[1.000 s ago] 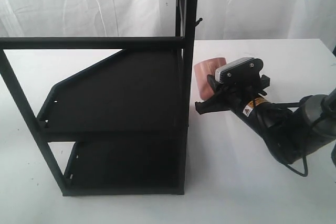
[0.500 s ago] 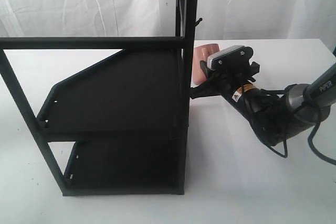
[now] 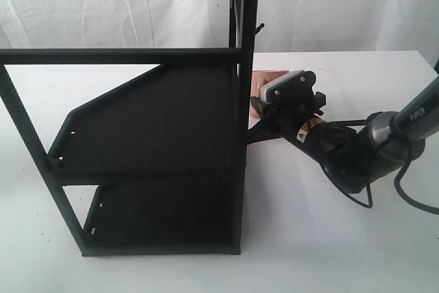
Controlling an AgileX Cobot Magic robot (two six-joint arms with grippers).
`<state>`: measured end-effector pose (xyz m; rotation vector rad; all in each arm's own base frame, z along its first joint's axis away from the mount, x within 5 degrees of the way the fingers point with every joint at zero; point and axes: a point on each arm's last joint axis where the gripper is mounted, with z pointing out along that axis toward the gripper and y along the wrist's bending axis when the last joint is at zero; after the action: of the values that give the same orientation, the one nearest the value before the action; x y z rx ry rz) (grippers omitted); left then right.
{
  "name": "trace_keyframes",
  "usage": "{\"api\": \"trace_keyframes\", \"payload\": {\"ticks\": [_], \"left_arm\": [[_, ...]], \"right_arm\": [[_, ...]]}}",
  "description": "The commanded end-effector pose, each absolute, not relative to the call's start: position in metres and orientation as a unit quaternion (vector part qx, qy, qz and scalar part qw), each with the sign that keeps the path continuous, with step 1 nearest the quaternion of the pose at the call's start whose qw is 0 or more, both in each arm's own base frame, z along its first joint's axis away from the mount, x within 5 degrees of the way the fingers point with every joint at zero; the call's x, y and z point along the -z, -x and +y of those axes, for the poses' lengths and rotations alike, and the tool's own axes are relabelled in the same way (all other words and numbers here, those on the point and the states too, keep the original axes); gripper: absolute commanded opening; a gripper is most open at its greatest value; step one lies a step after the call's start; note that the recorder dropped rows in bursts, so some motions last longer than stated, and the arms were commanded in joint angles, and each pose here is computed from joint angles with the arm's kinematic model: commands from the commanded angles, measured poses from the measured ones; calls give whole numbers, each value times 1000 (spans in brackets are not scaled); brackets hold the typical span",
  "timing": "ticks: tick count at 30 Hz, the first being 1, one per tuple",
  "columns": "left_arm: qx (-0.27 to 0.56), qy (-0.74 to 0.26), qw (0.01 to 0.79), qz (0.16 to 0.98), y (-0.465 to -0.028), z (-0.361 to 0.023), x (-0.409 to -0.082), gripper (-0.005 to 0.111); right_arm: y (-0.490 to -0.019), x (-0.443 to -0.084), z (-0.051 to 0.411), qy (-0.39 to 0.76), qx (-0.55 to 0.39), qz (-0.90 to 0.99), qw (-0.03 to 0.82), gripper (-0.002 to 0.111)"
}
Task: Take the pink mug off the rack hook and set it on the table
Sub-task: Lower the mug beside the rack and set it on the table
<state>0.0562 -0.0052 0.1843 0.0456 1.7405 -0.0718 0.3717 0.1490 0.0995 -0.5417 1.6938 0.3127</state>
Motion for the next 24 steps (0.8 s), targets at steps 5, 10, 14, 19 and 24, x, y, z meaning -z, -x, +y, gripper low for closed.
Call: {"api": "trace_keyframes", "payload": {"ticks": [5, 10, 14, 19, 24], "left_arm": [[30, -19, 646, 763, -56, -5, -184, 0], [30, -19, 646, 763, -56, -5, -184, 0], [30, -19, 646, 763, -56, -5, -184, 0], [30, -19, 646, 763, -56, -5, -184, 0], [30, -19, 646, 763, -56, -5, -184, 0]], "right_arm": [[-370, -85, 141, 182, -132, 795, 564, 0], [-368, -81, 140, 188, -127, 808, 544, 0], [-368, -80, 140, 196, -119, 811, 538, 0], [-363, -75, 141, 253, -100, 820, 504, 0], [-362, -73, 141, 262, -96, 826, 490, 0]]}}
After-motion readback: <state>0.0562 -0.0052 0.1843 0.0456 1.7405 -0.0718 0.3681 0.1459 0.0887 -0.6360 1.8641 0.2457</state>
